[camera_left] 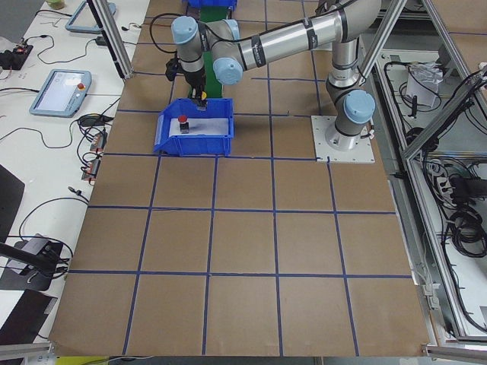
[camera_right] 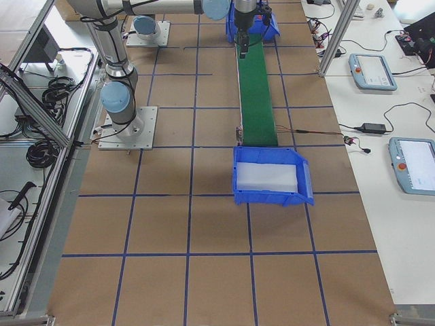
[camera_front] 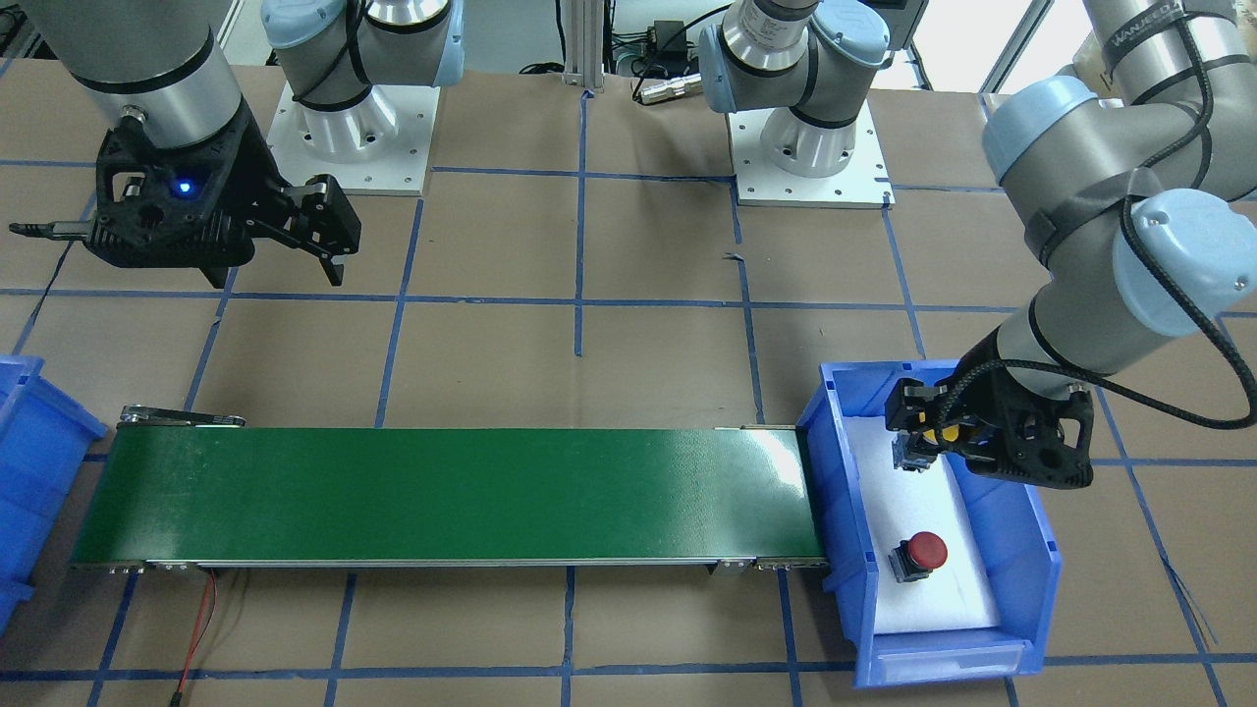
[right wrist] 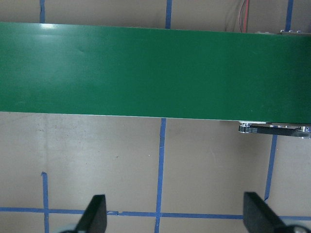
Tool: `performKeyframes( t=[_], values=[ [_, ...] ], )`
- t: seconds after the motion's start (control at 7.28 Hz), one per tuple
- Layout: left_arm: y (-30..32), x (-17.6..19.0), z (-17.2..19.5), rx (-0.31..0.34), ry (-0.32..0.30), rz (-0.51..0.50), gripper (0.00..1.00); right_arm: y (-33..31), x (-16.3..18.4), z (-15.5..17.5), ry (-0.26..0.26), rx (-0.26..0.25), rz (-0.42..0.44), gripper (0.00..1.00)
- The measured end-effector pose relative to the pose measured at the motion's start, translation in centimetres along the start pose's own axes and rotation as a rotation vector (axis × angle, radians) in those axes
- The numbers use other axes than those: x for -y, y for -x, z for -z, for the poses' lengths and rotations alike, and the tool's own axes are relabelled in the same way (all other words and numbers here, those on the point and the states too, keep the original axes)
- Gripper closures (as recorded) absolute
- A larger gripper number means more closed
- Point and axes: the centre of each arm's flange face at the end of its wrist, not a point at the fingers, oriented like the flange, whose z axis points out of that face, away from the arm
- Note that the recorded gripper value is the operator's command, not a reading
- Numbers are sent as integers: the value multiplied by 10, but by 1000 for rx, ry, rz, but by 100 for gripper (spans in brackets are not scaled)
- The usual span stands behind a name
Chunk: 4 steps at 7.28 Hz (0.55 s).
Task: Transport two buttons from left to right
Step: 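Lift the yellow button and carry it onto the near end of the conveyor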
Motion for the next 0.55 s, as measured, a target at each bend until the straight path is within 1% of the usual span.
performKeyframes(
  t=[0.27,0.41,0.55],
  values=[
    [-59,10,10,29,-18,-111,81,1,0,0,0,1,1,0],
    [-86,12,7,37,-18,-177,81,0,0,0,0,1,1,0],
    [-108,17,0,47,-21,-269,81,0,0,0,1,1,-1,0]
  ],
)
